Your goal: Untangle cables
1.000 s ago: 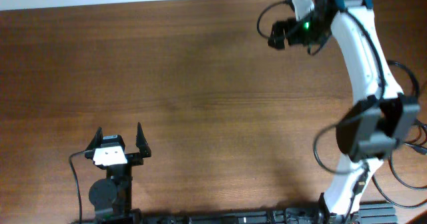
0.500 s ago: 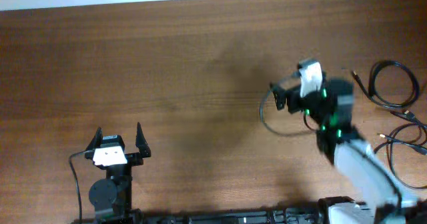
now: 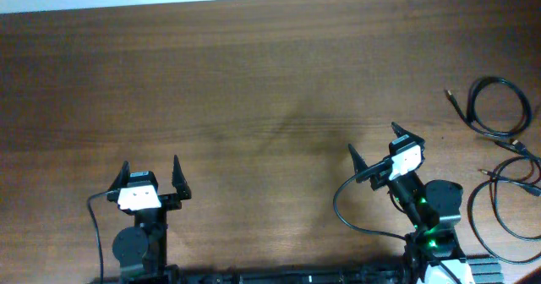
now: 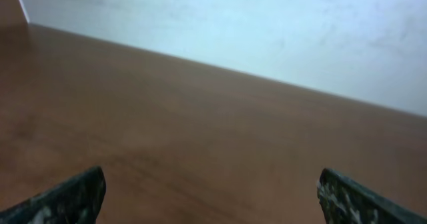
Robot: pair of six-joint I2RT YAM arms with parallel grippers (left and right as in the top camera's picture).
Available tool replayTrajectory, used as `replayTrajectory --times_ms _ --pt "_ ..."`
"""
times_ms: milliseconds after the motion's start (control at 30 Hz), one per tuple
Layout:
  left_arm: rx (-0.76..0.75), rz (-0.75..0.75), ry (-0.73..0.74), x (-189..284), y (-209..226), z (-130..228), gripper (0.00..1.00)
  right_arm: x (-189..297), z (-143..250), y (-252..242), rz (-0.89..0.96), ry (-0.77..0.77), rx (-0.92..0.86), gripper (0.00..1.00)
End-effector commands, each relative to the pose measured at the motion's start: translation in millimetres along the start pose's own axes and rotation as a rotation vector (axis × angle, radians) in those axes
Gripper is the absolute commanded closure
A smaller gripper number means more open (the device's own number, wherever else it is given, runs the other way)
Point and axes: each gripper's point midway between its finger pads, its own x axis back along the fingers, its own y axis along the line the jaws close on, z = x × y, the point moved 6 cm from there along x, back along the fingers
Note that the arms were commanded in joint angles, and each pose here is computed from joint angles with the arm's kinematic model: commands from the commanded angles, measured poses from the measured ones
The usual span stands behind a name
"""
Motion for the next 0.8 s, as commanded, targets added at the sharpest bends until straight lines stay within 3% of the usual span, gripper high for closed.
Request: replayTrajectory --times_ms 0,533,767 --pt "0.007 -0.003 0.005 0 0 2 0.01 6 0 2 0.000 0.004 0.004 0.01" --pt "0.007 -0.003 0.005 0 0 2 0.01 35 5 3 0.085 0.022 0.033 0.01" --pt "0.007 -0.003 0.005 0 0 2 0.01 39 -7 3 0.104 -0.044 0.055 0.01"
